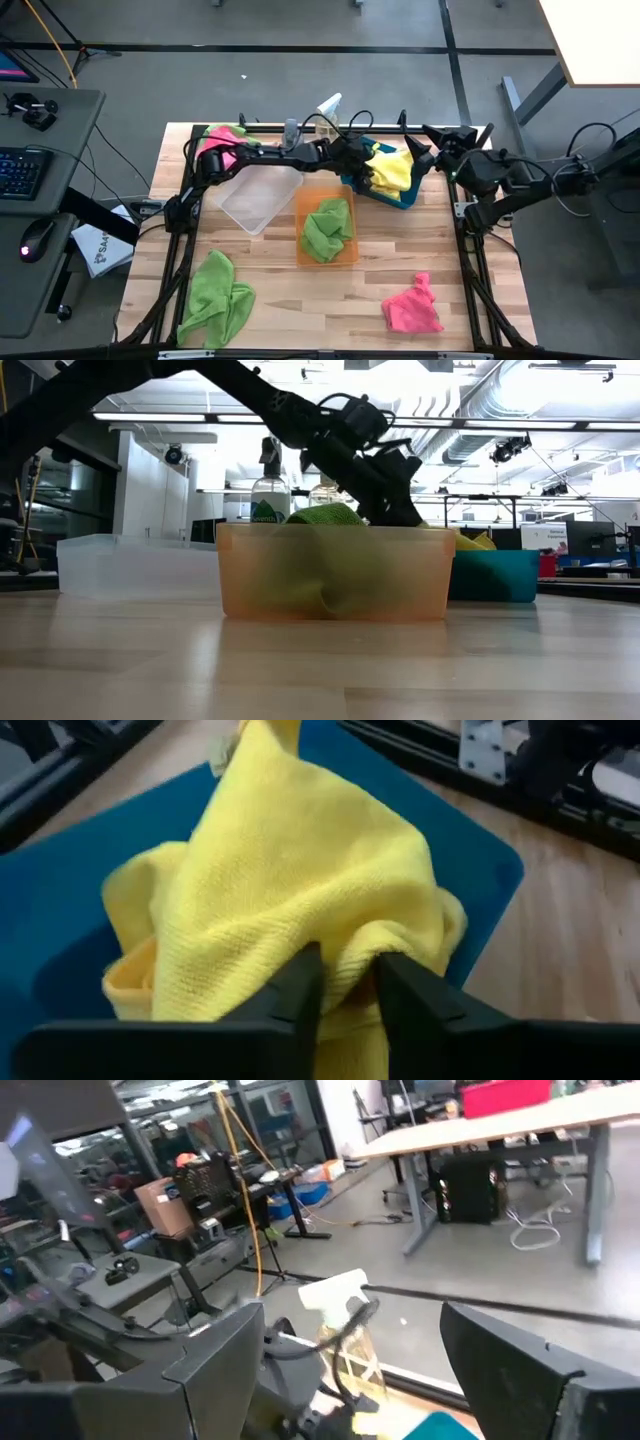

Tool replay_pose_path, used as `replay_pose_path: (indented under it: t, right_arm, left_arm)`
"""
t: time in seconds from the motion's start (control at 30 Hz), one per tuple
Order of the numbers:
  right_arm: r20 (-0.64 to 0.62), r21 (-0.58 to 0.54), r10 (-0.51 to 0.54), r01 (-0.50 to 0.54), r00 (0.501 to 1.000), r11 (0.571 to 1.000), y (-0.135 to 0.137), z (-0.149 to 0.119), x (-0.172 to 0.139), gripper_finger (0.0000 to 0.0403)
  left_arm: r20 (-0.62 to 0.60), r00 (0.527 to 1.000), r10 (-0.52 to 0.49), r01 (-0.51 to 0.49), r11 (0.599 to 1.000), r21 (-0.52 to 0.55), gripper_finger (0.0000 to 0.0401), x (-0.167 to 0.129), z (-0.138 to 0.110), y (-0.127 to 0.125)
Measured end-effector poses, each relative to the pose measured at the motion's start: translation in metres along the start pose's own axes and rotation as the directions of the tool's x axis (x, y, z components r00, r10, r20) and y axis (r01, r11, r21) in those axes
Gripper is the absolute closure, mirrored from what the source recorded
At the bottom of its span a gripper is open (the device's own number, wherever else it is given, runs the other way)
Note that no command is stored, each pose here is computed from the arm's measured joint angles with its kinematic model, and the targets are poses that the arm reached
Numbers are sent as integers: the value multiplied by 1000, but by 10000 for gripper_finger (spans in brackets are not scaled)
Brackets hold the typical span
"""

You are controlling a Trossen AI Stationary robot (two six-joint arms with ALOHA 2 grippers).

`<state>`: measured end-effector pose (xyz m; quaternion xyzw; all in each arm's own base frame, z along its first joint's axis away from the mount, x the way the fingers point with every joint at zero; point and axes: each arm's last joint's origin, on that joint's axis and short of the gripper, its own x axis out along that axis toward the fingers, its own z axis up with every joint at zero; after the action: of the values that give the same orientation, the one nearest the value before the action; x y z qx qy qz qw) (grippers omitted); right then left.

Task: Sort microfiber towel by color & place in baskets
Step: Put the yellow microfiber towel into the blue bin

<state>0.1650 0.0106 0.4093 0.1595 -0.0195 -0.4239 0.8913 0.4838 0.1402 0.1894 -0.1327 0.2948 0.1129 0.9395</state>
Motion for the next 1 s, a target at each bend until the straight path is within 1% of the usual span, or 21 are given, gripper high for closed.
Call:
replay_pose_path:
  t: [0.17,0.23,0.33,0.43,0.5,0.57,0.63,0.7,0.73,0.8,0.83,0.87,0.93,1.0]
  right_arm:
    - [-84,41,-57,61,995,997,-11,-11,6,103]
    - [-132,70,-87,97,987,993,-18,-16,9,103]
    - [-206,96,-142,164,968,982,-28,-22,14,106]
    - [-268,85,-196,226,943,970,-36,-28,21,126]
    - [-319,68,-205,238,925,969,-38,-31,27,156]
    - [-393,37,-218,252,894,967,-40,-37,35,206]
    - [-462,-7,-242,270,853,963,-43,-50,46,279]
    - [-528,-61,-271,282,805,957,-49,-70,57,360]
    - [-556,-74,-276,284,784,956,-52,-80,64,381]
    - [-627,-59,-263,292,733,955,-62,-105,77,382]
    - [-655,-26,-236,291,718,956,-67,-117,83,382]
    - [-670,9,-206,286,713,958,-72,-129,89,387]
    - [-678,100,-128,262,724,960,-81,-148,99,398]
    - [-647,216,-49,245,761,945,-89,-158,108,397]
  left_arm:
    - [68,998,-11,10,1000,18,240,-30,25,-5]
    - [56,998,-29,27,999,37,218,-44,32,-6]
    - [39,997,-62,60,998,35,202,-60,39,-8]
    - [48,994,-102,100,994,38,200,-74,46,-11]
    - [28,991,-128,127,992,28,200,-76,45,-12]
    - [-33,983,-183,183,983,-17,201,-76,40,-13]
    - [-41,966,-254,252,966,-57,201,-80,41,-13]
    - [-30,952,-305,302,951,-71,201,-93,48,-13]
    - [-9,949,-315,314,947,-68,201,-102,53,-13]
    - [11,950,-311,311,948,-63,201,-124,62,-12]
    - [31,952,-305,306,951,-51,201,-136,67,-13]
    - [61,954,-294,297,955,-31,201,-149,73,-14]
    - [134,953,-274,274,962,12,201,-180,86,-19]
    - [206,945,-253,247,967,59,201,-212,96,-24]
